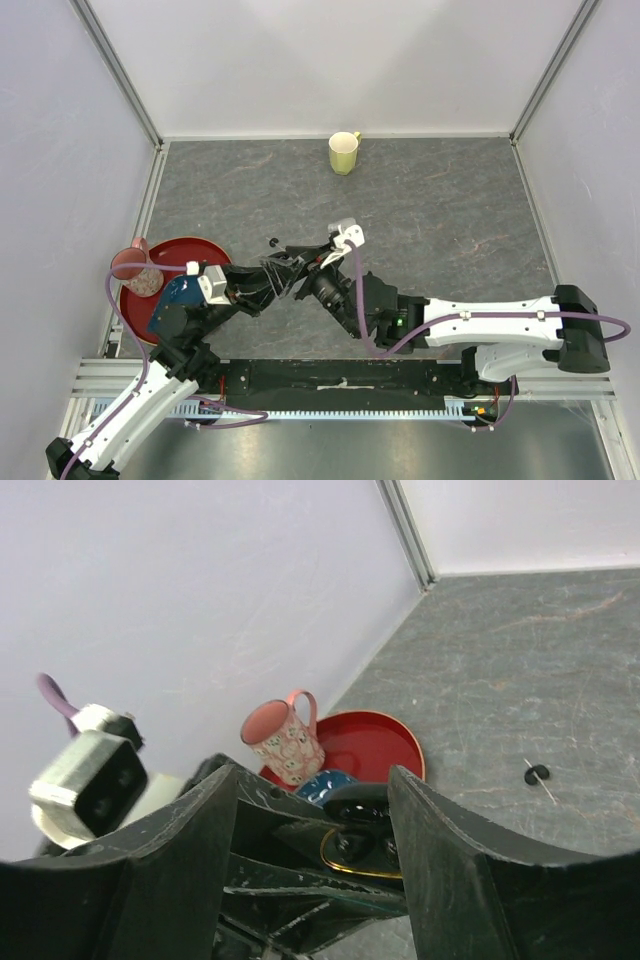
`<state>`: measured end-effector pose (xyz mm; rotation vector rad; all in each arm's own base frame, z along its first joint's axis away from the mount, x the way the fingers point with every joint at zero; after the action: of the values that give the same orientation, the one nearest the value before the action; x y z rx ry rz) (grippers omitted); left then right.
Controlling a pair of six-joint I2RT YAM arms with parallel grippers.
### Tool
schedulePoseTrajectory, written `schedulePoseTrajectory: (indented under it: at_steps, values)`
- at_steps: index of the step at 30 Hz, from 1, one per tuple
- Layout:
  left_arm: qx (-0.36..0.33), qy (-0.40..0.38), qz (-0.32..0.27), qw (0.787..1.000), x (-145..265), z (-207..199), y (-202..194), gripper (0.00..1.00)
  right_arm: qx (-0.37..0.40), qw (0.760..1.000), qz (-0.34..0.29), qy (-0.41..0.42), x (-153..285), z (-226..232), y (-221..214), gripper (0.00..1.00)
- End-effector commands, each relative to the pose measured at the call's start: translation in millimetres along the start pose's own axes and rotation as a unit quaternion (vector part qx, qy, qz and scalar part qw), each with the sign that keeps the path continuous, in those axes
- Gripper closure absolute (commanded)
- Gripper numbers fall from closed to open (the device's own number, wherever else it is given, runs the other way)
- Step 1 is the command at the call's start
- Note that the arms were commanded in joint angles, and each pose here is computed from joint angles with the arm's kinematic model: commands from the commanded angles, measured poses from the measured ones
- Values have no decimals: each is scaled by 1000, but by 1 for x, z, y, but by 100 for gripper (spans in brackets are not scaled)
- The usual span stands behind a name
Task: Insert the wireless bluetooth earbuds into the charging case
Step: Place the earbud in the charging case.
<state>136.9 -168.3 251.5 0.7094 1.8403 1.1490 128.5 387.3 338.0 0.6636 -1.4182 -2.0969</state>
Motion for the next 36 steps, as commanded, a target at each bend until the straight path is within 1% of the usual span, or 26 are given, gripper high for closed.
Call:
schedulePoseTrajectory:
  at_steps: [1, 5, 6, 8, 9, 10, 11, 12, 13, 14, 16, 17, 18, 20, 22, 25, 29, 32, 36]
  values:
    - [-8, -15, -18, 1000, -1, -6, 12, 98, -44, 997, -56, 26, 6, 6, 44, 31]
    - [-4, -15, -17, 1000, 0, -7, 11, 98, -45, 997, -61, 26, 11, 3, 53, 29]
    - [-5, -15, -17, 1000, 0, -7, 12, 98, -44, 997, -57, 21, 12, 0, 52, 25]
    - [-4, -17, -16, 1000, 0, -8, 12, 98, -48, 997, -55, -1, 13, -7, 55, 23]
    - [-4, -19, -16, 1000, 0, -9, 12, 98, -37, 999, -37, -17, 13, -14, 47, 17]
    - [-4, -24, -14, 1000, 0, -10, 12, 98, -51, 998, -35, -31, 12, -17, 51, 15]
    - [-4, -26, -12, 1000, 0, -11, 12, 98, -36, 998, -9, -44, 13, -24, 43, 14]
    - [-4, -28, -10, 1000, 0, -11, 12, 98, -38, 998, -6, -56, 9, -31, 48, 13]
    - [0, -33, -6, 999, 0, -13, 11, 98, -43, 998, 8, -48, 9, -32, 48, 13]
    - [2, -36, -4, 999, -1, -14, 10, 98, -32, 997, 29, -57, 10, -39, 41, 13]
    - [8, -46, 4, 999, -2, -16, 8, 98, -43, 996, 40, -69, 6, -52, 44, 12]
    - [10, -48, 8, 999, -2, -17, 7, 98, -42, 996, 61, -54, 8, -53, 41, 12]
    - [12, -51, 11, 999, -3, -18, 7, 98, -49, 995, 60, -56, 4, -62, 45, 12]
    - [14, -59, 18, 998, -4, -20, 6, 98, -55, 994, 86, -39, 7, -65, 40, 12]
    - [12, -70, 25, 997, -5, -22, 6, 98, -57, 993, 90, -42, 5, -73, 42, 12]
    - [10, -89, 37, 995, -6, -26, 4, 98, -54, 991, 116, -44, 5, -78, 39, 11]
    - [15, -108, 56, 992, -10, -29, 0, 98, -50, 986, 156, -31, 4, -80, 27, 12]
    - [15, -117, 56, 991, -13, -31, 2, 98, -55, 982, 179, -30, 5, -84, 17, 11]
    - [19, -125, 65, 990, -21, -31, 3, 98, -60, 978, 199, -26, 5, -90, 6, 11]
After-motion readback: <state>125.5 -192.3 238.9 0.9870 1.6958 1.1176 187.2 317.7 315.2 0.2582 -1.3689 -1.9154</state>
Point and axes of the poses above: each gripper's point midway between its finger pads, its own x axis back along the fingers, its own z axis along the line the jaws close on, y = z × x, the point moved 4 cm from there along x, back along the fingers, and after that the axes turned 10 degrees about x, right-handed, at the moved point
